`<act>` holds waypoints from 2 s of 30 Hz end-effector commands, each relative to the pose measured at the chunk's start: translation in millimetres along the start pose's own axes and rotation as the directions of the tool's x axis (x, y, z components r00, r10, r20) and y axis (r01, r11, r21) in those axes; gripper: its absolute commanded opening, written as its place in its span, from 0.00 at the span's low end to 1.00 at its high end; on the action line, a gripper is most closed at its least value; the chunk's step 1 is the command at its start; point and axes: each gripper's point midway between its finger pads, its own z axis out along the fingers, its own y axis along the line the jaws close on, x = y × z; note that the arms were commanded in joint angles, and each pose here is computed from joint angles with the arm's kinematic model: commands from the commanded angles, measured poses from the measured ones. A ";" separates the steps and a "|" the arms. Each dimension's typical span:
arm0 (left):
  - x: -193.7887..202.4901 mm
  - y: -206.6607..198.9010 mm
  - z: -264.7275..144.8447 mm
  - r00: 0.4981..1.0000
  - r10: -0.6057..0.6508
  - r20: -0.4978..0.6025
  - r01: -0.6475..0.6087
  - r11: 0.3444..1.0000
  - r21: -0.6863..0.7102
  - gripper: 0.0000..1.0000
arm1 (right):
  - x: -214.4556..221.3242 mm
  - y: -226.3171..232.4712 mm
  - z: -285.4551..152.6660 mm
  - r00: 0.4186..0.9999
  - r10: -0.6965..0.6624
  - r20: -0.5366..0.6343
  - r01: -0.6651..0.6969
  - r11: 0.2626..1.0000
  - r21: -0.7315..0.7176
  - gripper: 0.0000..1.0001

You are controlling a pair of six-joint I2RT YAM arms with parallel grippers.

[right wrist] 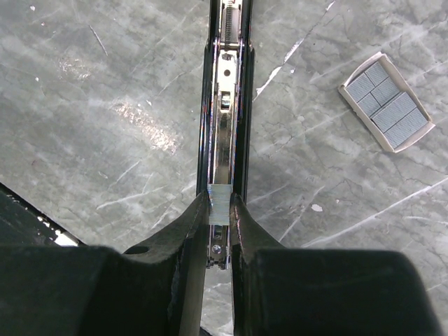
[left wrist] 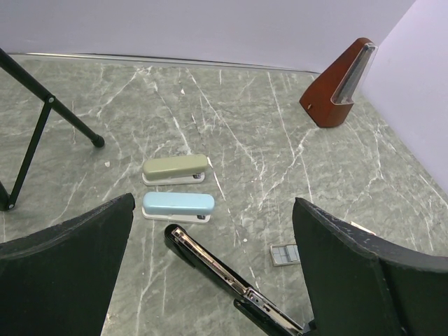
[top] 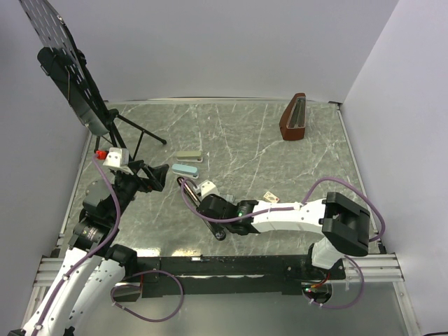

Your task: Load the staples into the stapler

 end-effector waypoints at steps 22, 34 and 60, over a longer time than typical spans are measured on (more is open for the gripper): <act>-12.1 -4.3 0.3 0.999 -0.007 0.043 0.007 1.000 0.018 0.99 | 10.4 7.1 10.8 0.999 -0.042 -0.027 0.041 0.999 -0.024 0.17; -10.9 -4.5 0.7 0.999 -0.007 0.040 0.007 1.000 0.020 0.99 | -15.0 9.1 -4.2 0.996 -0.054 0.066 0.057 0.997 -0.045 0.16; -10.5 -4.4 1.3 0.999 -0.006 0.038 0.005 1.000 0.020 0.99 | 13.9 6.3 11.4 0.996 -0.088 -0.023 0.087 0.996 -0.032 0.16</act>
